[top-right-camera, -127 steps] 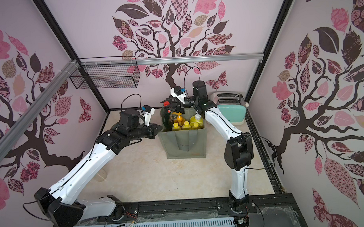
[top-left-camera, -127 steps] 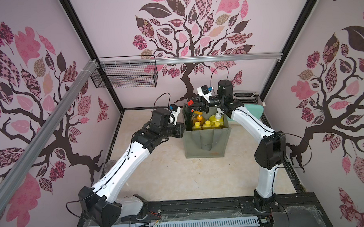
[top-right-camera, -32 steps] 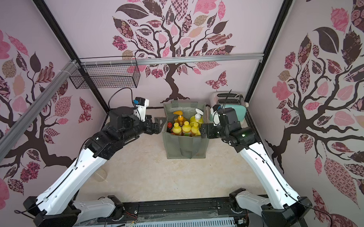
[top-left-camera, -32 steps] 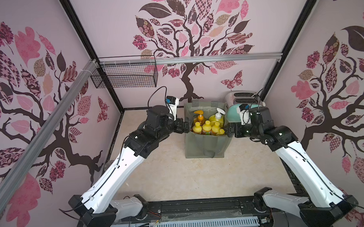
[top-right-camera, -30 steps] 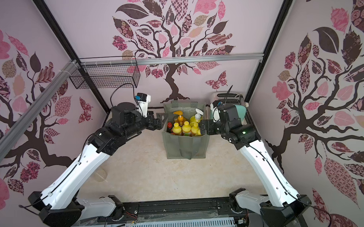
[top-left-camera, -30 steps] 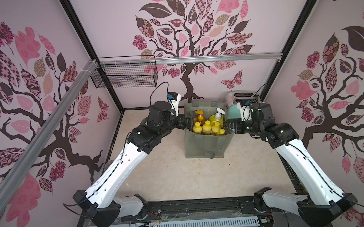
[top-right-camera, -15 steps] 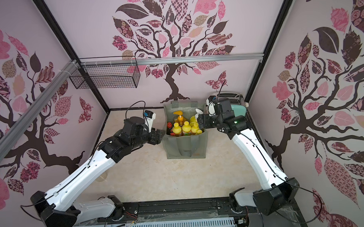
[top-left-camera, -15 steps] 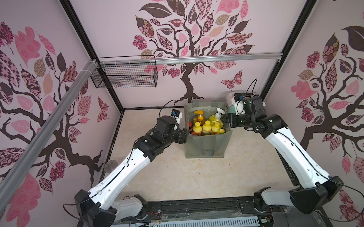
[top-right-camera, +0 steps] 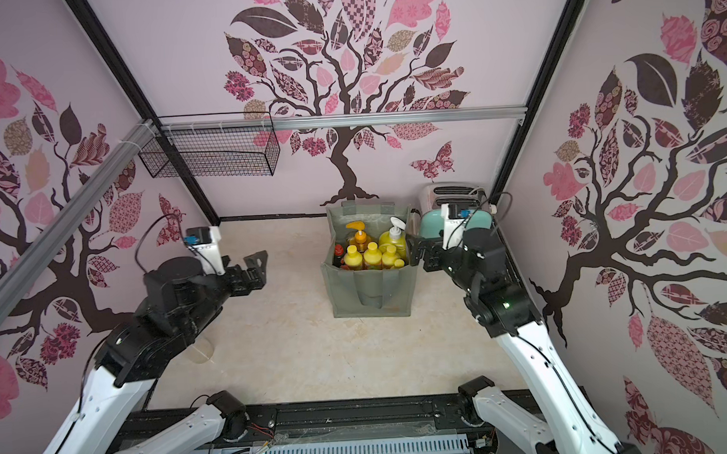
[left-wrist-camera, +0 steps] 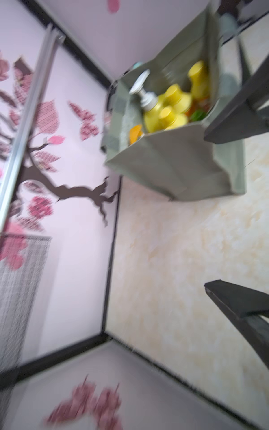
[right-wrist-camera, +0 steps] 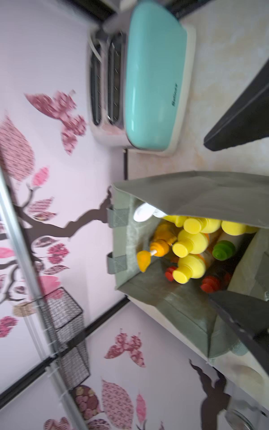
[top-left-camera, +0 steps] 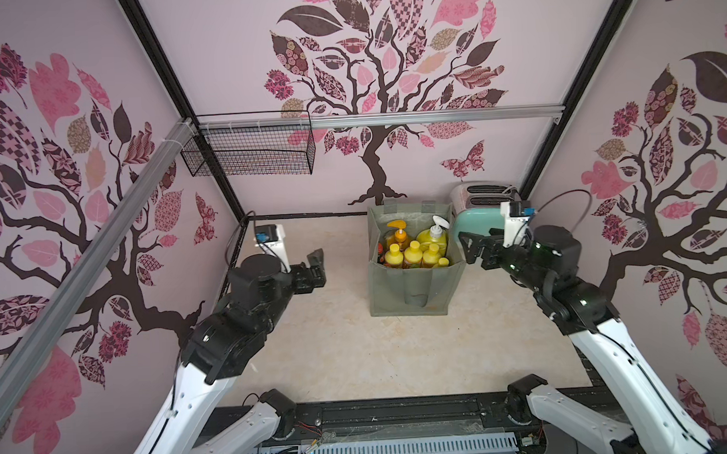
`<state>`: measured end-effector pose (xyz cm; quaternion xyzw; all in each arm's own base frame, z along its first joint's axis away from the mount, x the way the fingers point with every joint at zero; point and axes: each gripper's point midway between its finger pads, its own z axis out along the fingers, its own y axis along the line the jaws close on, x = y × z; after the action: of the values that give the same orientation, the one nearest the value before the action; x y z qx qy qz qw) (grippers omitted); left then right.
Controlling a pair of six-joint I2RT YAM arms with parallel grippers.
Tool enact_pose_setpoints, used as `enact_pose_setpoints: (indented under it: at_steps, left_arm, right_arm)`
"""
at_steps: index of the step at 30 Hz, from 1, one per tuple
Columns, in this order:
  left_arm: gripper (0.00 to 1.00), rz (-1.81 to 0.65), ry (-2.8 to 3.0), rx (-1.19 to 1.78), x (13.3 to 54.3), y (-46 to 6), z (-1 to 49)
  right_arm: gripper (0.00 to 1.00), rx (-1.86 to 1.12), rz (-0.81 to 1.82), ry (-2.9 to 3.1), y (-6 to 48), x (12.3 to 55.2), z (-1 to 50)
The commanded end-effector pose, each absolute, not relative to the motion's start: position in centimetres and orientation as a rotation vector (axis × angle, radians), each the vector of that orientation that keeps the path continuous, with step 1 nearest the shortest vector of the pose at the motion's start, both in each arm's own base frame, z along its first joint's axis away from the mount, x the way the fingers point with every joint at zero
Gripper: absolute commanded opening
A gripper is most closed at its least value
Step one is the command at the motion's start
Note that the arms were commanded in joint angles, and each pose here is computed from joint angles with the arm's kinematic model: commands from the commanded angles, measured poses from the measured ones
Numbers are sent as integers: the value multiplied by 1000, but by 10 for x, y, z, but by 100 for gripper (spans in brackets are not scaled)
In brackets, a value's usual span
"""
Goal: Pack dish soap into the shopping bag
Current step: Adjust the shopping bag at the center of the board, then reset both arms
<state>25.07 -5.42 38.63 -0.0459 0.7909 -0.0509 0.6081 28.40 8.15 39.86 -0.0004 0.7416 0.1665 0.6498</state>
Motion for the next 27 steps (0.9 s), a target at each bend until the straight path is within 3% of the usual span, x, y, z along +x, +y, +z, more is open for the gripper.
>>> enact_pose_setpoints:
  at_steps: [1, 2, 6, 14, 18, 27]
  left_arm:
    - [91, 325, 1770, -92, 258, -2, 344]
    - [96, 369, 1738, -131, 259, 11, 327]
    - [98, 300, 1818, -353, 261, 53, 245]
    - [98, 245, 1828, -323, 313, 74, 141]
    - [98, 191, 1816, -268, 336, 67, 137]
    - [98, 108, 1816, -220, 330, 58, 137]
  right_arm:
    - [100, 216, 151, 1575, 28, 284, 378]
    - [100, 270, 125, 1545, 17, 281, 362]
    - [100, 240, 45, 1385, 4, 277, 309]
    - [100, 250, -82, 1592, -40, 308, 185]
    - [100, 268, -59, 1629, -45, 319, 156]
    - [100, 170, 6, 1777, -30, 365, 132]
